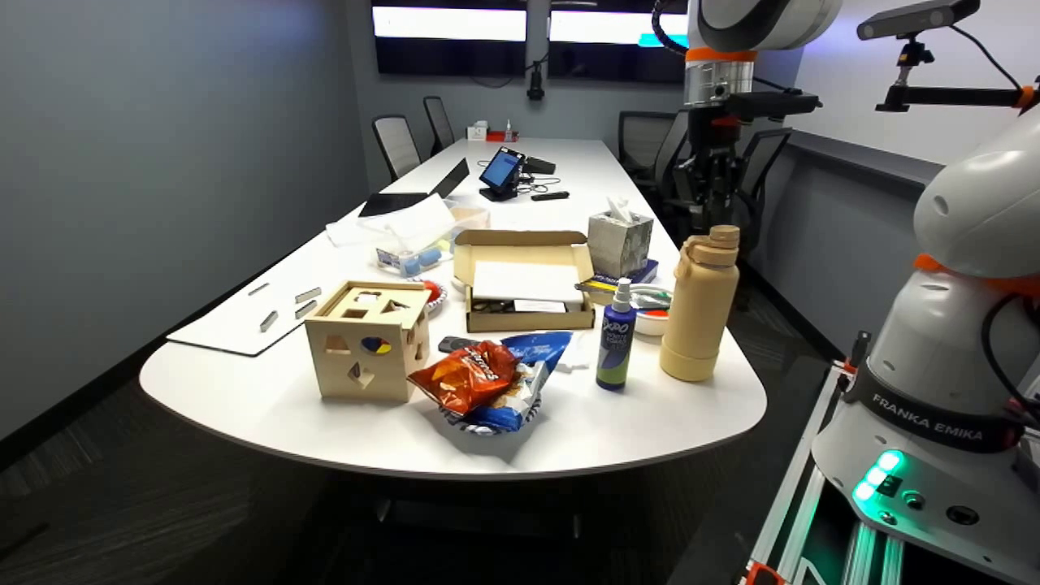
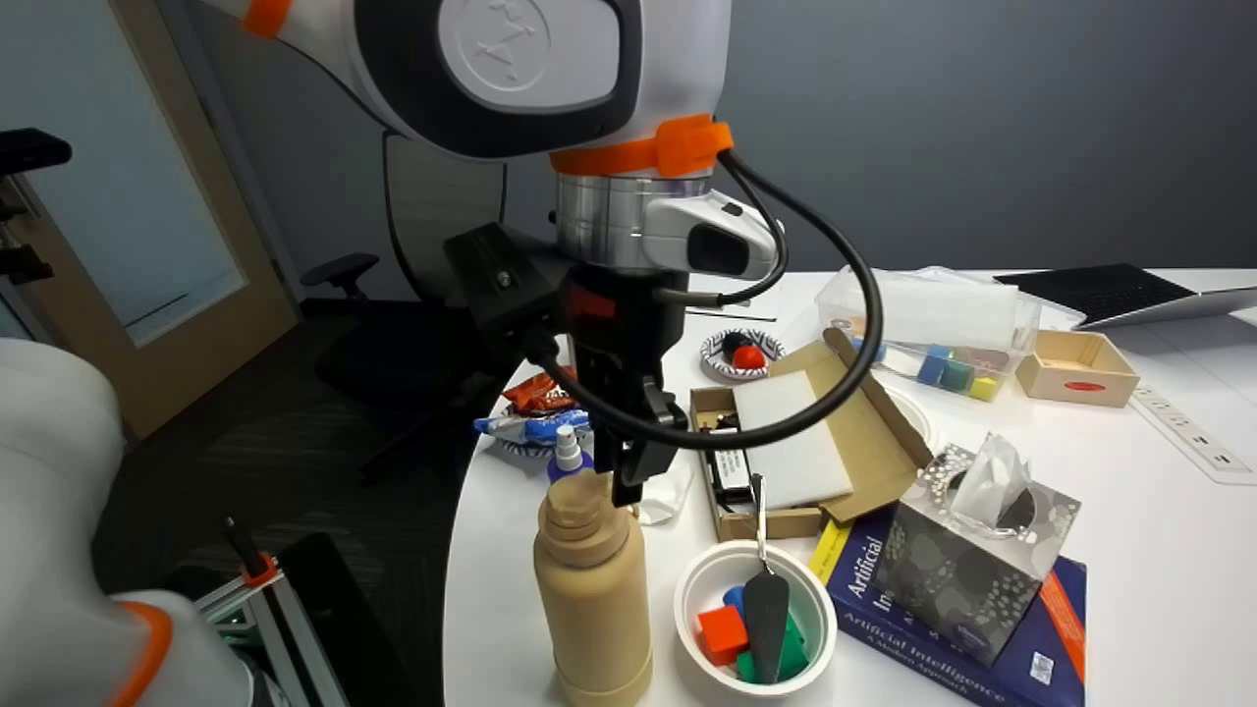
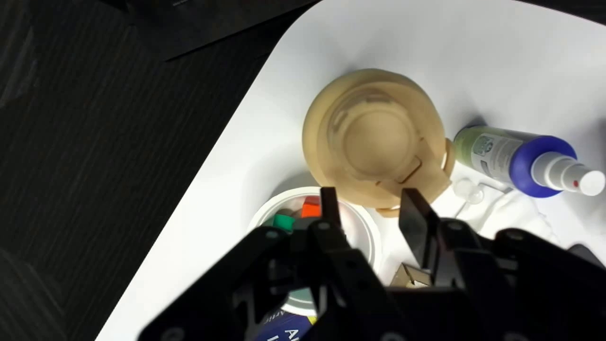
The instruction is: Twist the bottle on the table
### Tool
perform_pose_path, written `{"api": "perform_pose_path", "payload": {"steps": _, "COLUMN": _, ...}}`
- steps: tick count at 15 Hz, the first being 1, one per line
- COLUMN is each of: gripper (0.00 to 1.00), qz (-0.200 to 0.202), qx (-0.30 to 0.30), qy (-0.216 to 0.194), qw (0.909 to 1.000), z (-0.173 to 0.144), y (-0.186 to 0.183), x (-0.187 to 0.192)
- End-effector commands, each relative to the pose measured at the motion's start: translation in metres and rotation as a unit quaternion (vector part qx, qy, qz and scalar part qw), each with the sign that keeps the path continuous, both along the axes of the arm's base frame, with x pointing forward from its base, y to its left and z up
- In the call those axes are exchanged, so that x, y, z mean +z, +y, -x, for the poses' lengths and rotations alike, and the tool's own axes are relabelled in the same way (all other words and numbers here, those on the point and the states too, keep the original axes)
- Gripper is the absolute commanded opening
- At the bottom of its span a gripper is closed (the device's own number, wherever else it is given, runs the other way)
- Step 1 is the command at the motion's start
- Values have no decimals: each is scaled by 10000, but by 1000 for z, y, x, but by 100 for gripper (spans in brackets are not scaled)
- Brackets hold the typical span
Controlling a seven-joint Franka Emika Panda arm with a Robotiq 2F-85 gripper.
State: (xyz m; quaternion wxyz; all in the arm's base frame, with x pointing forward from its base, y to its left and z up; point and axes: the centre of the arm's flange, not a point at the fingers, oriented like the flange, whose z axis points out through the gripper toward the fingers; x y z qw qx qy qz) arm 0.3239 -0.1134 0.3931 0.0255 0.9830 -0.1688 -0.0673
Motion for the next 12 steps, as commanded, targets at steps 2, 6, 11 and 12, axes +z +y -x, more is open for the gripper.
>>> {"api": "perform_pose_path", "payload": {"steps": 2, "gripper": 73, "qz": 78, "qx": -133, "qy": 48, "qw": 9999, "z": 3, "y": -5, "x": 19}}
{"api": "perform_pose_path", "payload": {"steps": 6, "gripper": 100, "qz": -172, "qx": -428, "qy": 258, "qw": 9986, "z": 7, "y": -4, "x": 26}}
{"api": "perform_pose_path", "payload": {"steps": 11, "gripper": 100, "qz": -455, "qx": -553, "qy": 580, "qw": 9957, "z": 3, "y": 2, "x": 12}}
{"api": "perform_pose_path", "payload": {"steps": 12, "gripper": 100, "qz": -492, "qx": -572, "qy": 572, "qw": 9955, "z": 1, "y": 3, "x": 9}}
